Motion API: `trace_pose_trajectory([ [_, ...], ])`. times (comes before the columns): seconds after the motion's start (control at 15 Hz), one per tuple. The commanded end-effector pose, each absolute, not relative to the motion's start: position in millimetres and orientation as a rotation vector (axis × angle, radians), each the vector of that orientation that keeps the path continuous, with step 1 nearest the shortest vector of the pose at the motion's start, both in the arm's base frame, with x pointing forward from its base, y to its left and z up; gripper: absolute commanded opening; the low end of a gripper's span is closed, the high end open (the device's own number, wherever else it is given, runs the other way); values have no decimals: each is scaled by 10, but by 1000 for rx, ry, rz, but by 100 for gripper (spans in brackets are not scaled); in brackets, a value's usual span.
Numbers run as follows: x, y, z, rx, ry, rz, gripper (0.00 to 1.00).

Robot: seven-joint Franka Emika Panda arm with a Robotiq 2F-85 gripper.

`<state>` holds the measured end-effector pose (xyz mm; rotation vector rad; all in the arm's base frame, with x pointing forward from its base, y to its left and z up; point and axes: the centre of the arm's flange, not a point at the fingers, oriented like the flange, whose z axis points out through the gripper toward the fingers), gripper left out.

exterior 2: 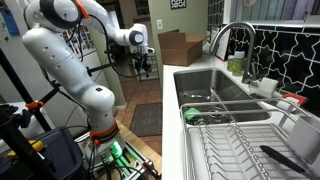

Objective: Put the fork over the running water

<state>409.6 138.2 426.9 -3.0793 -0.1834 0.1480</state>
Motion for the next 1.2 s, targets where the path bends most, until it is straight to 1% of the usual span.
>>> trace_pose_trajectory([
  [0.0,4517,660,4539,-3038,105,66,100],
  [0.2,4868,-30,4866,-2991,357,-57,100],
  [0.4,5215,-513,5061,-2922,573,-203,100],
  [0.47,4878,-387,5044,-2964,449,-163,100],
  [0.6,4952,-484,5064,-2960,470,-178,100],
  [1.07,4954,-392,5071,-2965,444,-178,100],
  [1.13,5111,-399,5018,-2970,455,-114,100],
])
